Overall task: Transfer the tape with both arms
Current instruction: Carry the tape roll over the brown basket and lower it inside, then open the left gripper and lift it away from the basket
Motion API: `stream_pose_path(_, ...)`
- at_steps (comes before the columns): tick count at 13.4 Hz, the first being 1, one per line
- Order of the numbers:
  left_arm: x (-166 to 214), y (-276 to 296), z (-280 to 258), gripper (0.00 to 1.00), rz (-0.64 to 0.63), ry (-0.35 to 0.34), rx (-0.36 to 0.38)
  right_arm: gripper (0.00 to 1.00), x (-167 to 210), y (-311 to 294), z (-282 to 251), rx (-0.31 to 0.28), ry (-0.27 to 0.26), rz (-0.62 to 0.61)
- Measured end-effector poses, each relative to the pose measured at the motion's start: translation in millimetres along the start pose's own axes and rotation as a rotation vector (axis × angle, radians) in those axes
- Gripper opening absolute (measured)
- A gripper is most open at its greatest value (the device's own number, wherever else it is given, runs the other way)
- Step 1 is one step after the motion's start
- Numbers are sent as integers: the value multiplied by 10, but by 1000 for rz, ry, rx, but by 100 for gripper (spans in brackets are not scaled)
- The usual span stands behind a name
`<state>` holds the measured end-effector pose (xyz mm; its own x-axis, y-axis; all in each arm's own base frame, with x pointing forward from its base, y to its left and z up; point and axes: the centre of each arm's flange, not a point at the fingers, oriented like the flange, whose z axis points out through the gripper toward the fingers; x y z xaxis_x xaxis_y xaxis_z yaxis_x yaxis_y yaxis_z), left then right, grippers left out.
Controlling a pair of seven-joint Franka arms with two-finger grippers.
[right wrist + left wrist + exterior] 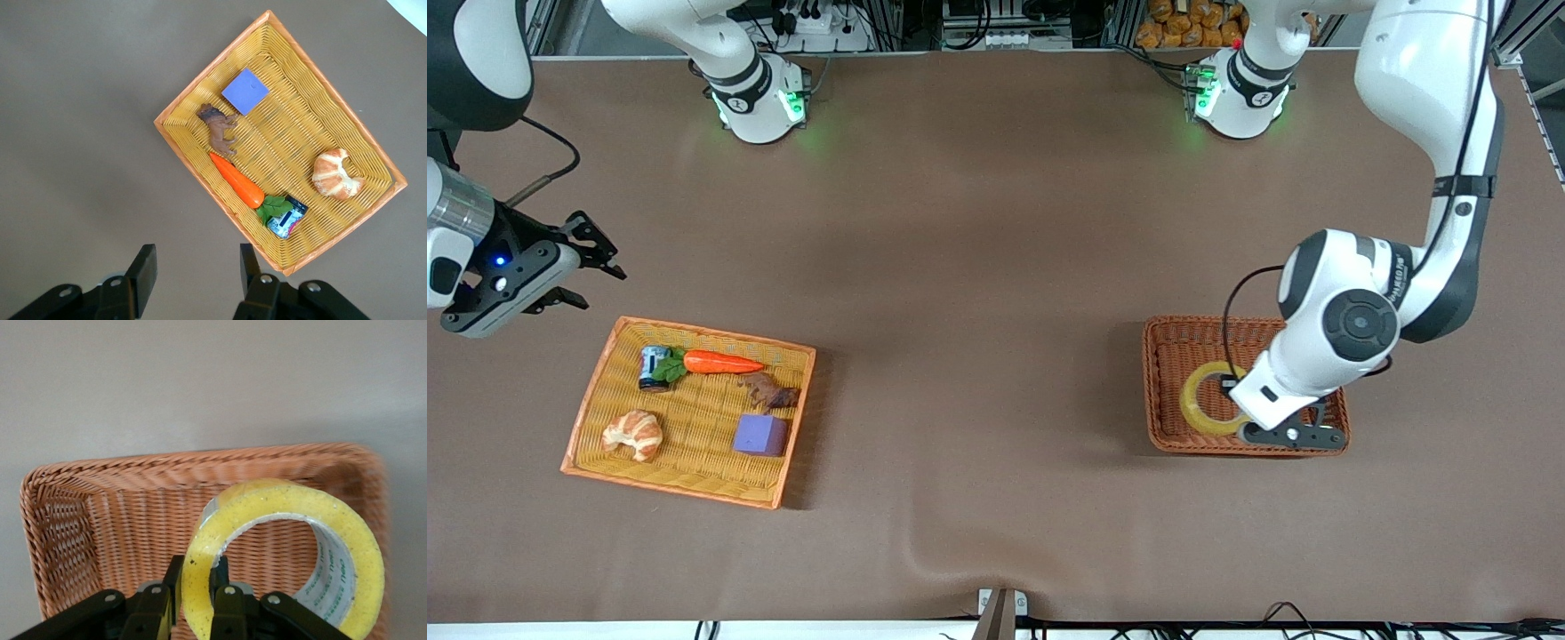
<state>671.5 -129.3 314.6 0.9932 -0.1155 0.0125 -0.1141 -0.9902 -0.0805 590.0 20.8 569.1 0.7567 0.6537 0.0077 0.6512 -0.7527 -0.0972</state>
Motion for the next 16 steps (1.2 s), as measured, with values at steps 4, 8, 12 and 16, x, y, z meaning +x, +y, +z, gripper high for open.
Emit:
stream_pose_path(4, -221, -138, 438, 22, 18, -31, -10, 59, 14, -19, 27, 3, -4, -4)
stream_pose_path(8, -446, -192, 827, 22, 19, -32, -21, 60, 14, -20, 40, 4, -6, -4)
stream_pose_path(12, -427, -257, 801, 33, 35, -9, -17, 82, 17, -20, 38, 2, -4, -4)
stream_pose_path(16, -283, -297, -98, 75, 39, 65, 8, 100, -9, -30, -42, -7, 8, -5)
